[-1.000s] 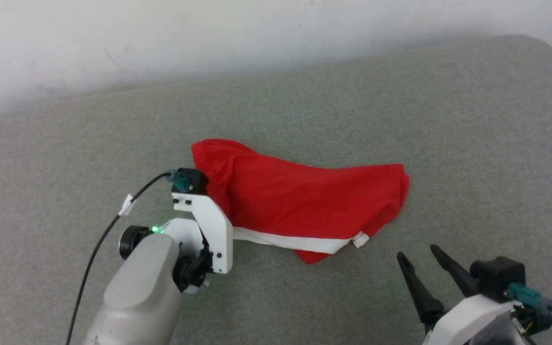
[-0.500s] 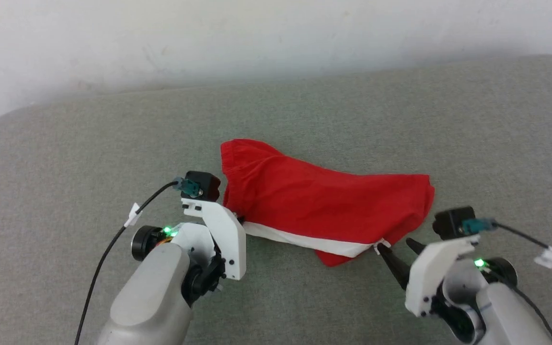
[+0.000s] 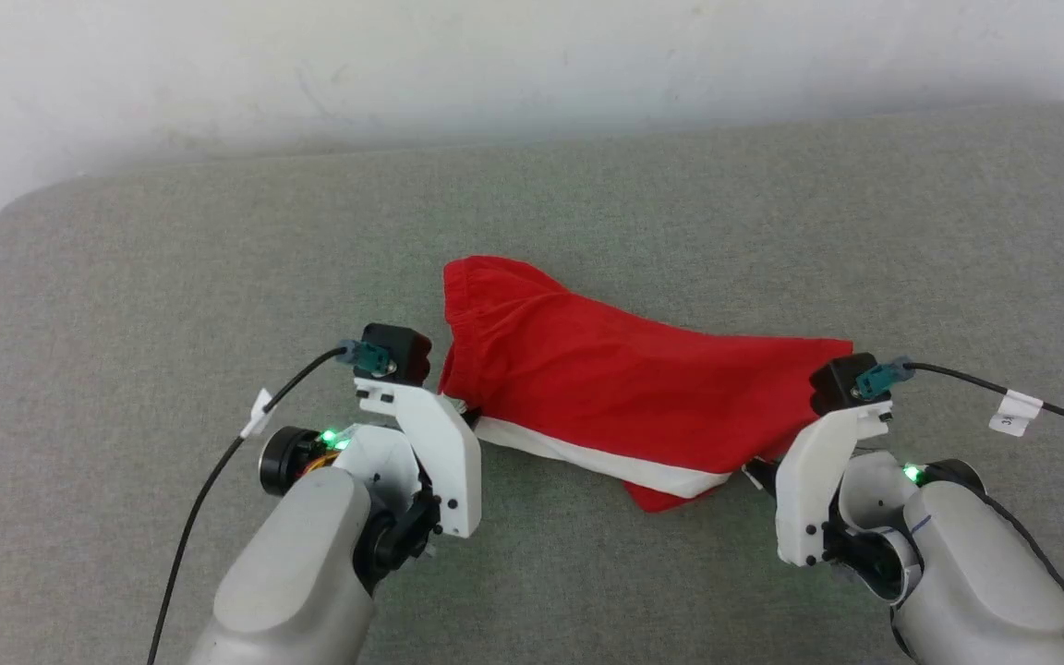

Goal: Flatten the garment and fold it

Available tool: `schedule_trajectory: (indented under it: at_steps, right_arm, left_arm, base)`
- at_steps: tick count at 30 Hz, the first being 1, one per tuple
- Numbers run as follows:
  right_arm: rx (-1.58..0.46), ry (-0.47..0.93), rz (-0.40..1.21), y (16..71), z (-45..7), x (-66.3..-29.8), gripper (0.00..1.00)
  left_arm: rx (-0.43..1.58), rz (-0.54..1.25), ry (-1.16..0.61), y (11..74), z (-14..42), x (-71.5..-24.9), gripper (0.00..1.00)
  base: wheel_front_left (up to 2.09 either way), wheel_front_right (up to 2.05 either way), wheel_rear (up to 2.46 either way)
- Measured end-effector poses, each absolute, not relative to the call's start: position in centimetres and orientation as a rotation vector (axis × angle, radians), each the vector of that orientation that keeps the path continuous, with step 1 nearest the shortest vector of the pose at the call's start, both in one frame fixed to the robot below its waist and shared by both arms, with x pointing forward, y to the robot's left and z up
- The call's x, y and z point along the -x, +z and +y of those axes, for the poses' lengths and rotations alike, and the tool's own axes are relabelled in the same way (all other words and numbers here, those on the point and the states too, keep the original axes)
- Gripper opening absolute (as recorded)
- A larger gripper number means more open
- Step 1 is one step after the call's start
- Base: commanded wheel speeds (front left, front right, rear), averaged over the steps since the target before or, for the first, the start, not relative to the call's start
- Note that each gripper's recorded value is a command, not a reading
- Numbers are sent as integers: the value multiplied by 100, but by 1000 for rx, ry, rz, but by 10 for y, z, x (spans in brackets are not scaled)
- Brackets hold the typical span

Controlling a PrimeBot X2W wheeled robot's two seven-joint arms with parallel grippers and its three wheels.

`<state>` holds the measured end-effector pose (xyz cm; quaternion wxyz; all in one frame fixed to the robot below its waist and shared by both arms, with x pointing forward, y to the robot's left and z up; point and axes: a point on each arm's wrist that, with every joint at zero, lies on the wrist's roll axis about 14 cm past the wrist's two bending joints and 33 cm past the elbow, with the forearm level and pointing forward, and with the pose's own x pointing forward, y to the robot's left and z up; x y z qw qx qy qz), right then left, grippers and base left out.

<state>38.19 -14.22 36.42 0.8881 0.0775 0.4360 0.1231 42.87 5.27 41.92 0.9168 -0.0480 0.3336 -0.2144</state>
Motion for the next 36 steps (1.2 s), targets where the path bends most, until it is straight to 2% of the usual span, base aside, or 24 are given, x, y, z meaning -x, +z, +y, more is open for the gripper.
schedule_trajectory:
  at_steps: [3, 9, 19, 29, 36]
  right_arm:
    - [-153, 269, 885, 369, -143, -381, 0]
    - [-106, 262, 712, 402, -164, -385, 0]
    - [-6, 218, 330, 534, -203, -419, 0]
    - [5, 178, 21, 669, -217, -501, 0]
    - [-9, 143, -210, 717, -218, -568, 0]
  left_arm:
    - [105, 657, -438, 425, 54, -429, 0]
    - [122, 527, -425, 460, 60, -435, 0]
    - [92, 236, -423, 564, 69, -461, 0]
    - [36, 57, -399, 656, 62, -545, 0]
    - [45, -147, -311, 698, 65, -616, 0]
  base:
    - [0, 0, 0]
    - [0, 0, 0]
    - [0, 0, 0]
    - [0, 0, 0]
    - [0, 0, 0]
